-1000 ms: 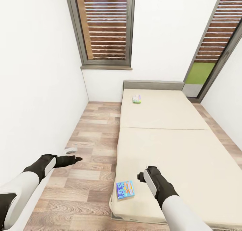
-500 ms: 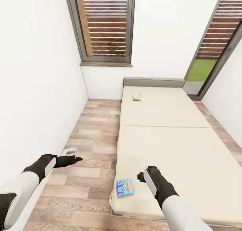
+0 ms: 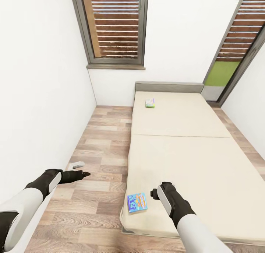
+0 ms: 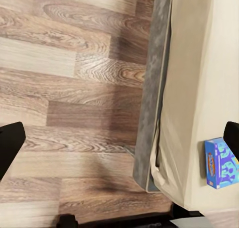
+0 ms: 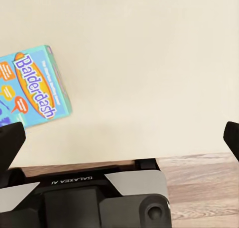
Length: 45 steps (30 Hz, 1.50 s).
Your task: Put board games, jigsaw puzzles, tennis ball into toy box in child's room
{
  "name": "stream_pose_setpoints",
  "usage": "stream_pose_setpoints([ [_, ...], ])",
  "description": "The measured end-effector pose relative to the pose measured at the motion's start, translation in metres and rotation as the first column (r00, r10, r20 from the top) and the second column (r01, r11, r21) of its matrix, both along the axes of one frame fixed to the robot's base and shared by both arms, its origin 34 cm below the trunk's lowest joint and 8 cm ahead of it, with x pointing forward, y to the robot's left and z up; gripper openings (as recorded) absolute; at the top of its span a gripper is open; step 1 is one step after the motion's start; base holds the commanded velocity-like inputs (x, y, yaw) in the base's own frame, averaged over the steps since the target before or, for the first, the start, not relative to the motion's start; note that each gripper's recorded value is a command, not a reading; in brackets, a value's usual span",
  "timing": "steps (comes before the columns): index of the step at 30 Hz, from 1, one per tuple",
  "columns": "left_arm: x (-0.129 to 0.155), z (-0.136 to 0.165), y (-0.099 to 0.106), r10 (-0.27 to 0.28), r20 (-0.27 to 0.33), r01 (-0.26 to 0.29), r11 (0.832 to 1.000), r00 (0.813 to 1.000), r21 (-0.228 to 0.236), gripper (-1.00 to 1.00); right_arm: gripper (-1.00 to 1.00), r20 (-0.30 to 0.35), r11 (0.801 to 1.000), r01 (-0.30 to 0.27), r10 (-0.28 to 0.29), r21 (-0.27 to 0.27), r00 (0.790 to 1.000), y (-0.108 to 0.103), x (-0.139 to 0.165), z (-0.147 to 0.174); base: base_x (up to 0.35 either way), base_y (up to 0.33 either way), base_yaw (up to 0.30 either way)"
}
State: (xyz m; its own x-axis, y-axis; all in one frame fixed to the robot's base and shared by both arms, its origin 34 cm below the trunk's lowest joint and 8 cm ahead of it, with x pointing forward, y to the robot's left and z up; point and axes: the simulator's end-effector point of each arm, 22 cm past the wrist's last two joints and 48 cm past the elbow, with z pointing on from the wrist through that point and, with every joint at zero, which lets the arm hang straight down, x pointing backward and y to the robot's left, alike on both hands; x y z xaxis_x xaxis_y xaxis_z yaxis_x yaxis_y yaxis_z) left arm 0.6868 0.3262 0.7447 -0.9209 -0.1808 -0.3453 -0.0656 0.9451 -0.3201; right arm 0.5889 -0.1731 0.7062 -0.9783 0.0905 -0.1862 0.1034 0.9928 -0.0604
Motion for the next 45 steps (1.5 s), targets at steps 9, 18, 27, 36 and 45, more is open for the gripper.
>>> stream_pose_setpoints([
  [9,-0.004,-0.008,0.000,0.000,-0.013,0.000,1.000,1.000,0.001,1.00,1.00,-0.016,1.000,-0.001,0.001,0.004,1.000,0.001,-0.005,-0.007,0.000,0.000,0.000],
  [18,-0.006,-0.016,0.000,-0.002,-0.020,0.002,1.000,1.000,0.000,1.00,1.00,-0.030,1.000,0.001,-0.001,0.004,1.000,0.001,-0.009,-0.014,0.000,0.000,0.000],
  [27,-0.010,-0.025,0.000,-0.001,-0.035,0.001,1.000,0.999,0.000,1.00,1.00,-0.045,1.000,0.002,-0.001,0.004,0.999,0.001,-0.014,-0.021,0.000,0.000,0.000],
  [36,-0.015,-0.034,-0.004,-0.003,-0.051,0.003,1.000,0.999,-0.007,1.00,1.00,-0.061,1.000,0.009,-0.008,0.009,0.998,0.001,-0.019,-0.028,0.000,0.000,0.000],
  [45,-0.019,-0.044,-0.018,-0.014,-0.067,0.013,1.000,0.998,-0.022,1.00,1.00,-0.074,1.000,0.002,-0.002,0.004,0.997,0.001,-0.023,-0.035,0.000,0.000,0.000],
])
